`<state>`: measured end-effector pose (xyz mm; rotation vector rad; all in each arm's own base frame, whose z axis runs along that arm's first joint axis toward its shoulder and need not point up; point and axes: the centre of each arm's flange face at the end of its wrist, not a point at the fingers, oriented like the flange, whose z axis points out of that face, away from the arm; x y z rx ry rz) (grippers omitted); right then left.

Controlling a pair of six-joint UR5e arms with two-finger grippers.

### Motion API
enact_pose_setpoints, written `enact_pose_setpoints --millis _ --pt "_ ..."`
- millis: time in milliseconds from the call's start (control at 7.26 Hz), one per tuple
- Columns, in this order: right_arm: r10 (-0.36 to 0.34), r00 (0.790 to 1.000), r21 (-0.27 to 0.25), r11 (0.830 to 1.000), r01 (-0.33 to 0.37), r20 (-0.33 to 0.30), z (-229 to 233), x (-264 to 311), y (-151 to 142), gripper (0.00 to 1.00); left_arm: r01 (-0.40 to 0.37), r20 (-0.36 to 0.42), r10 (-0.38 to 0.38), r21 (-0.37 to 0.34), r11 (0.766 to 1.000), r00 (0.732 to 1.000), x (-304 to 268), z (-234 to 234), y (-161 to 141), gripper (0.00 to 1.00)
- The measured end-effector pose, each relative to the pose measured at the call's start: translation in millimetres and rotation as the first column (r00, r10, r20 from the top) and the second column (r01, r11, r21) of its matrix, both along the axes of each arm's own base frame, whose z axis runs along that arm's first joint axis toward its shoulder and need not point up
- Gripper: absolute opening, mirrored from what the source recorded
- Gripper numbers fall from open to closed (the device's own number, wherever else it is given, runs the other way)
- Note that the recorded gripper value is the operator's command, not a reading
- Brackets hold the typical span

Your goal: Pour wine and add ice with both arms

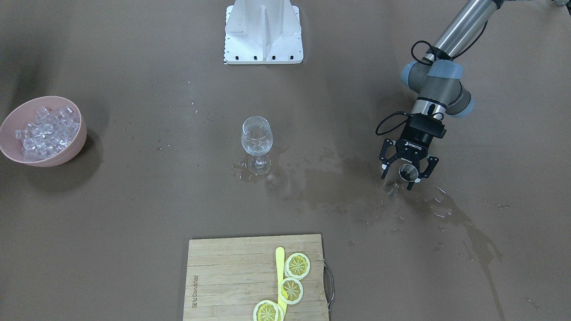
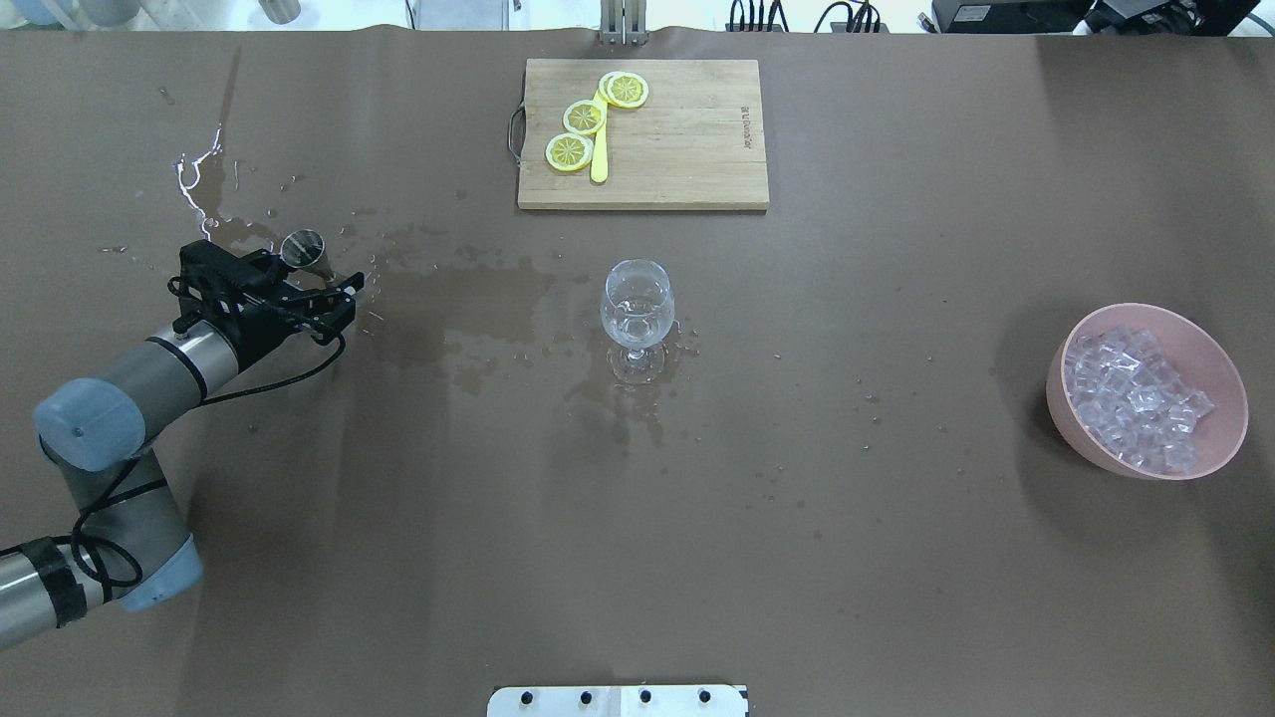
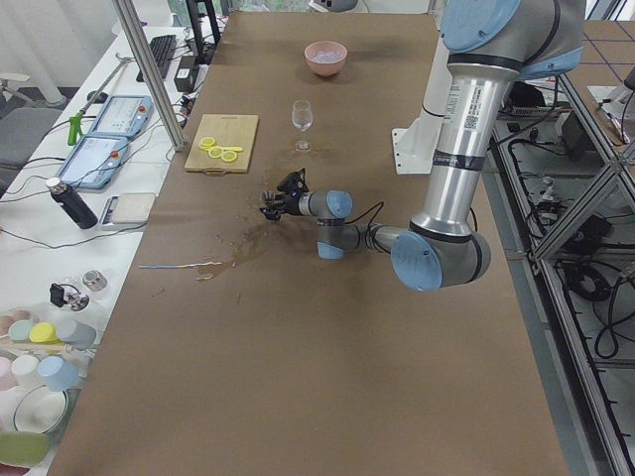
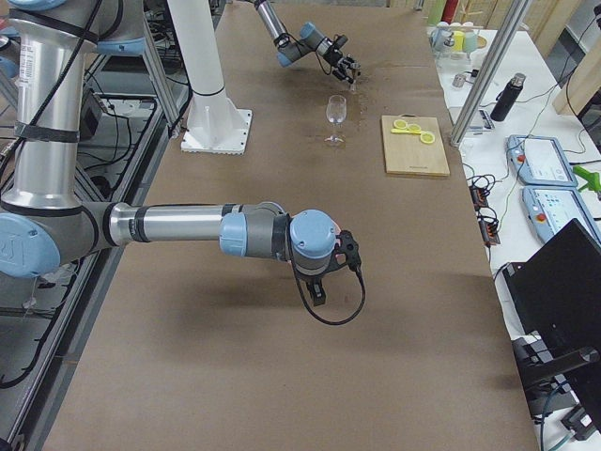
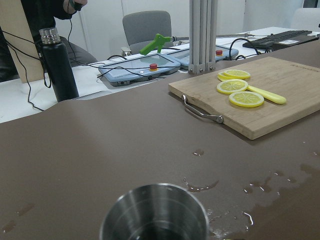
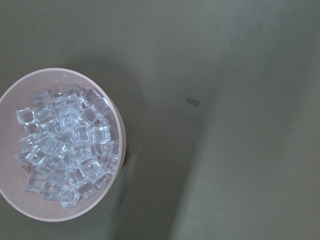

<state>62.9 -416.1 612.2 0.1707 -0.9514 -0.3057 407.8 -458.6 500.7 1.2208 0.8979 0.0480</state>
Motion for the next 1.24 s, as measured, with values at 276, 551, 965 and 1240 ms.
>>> enact_pose_setpoints --millis 276,551,965,1240 --pt "0.0 1.0 0.001 1.0 0.0 0.0 -1 0 0 1.0 -0.002 -0.012 0.002 -0.013 1.0 1.0 0 0 0 0.75" --pt "0.0 1.0 0.001 1.0 0.0 0.001 -1 0 0 1.0 -0.003 -0.048 0.001 -0.052 0.999 0.999 1 4 0 0.75" --pt "0.001 1.0 -0.001 1.0 -0.001 0.001 -1 0 0 1.0 -0.004 -0.058 -0.001 -0.084 0.996 0.998 3 13 -1 0.41" --pt "0.007 1.0 -0.008 1.0 -0.007 0.001 -1 0 0 1.0 -0.004 -0.066 -0.001 -0.086 0.996 0.998 3 11 -1 0.4"
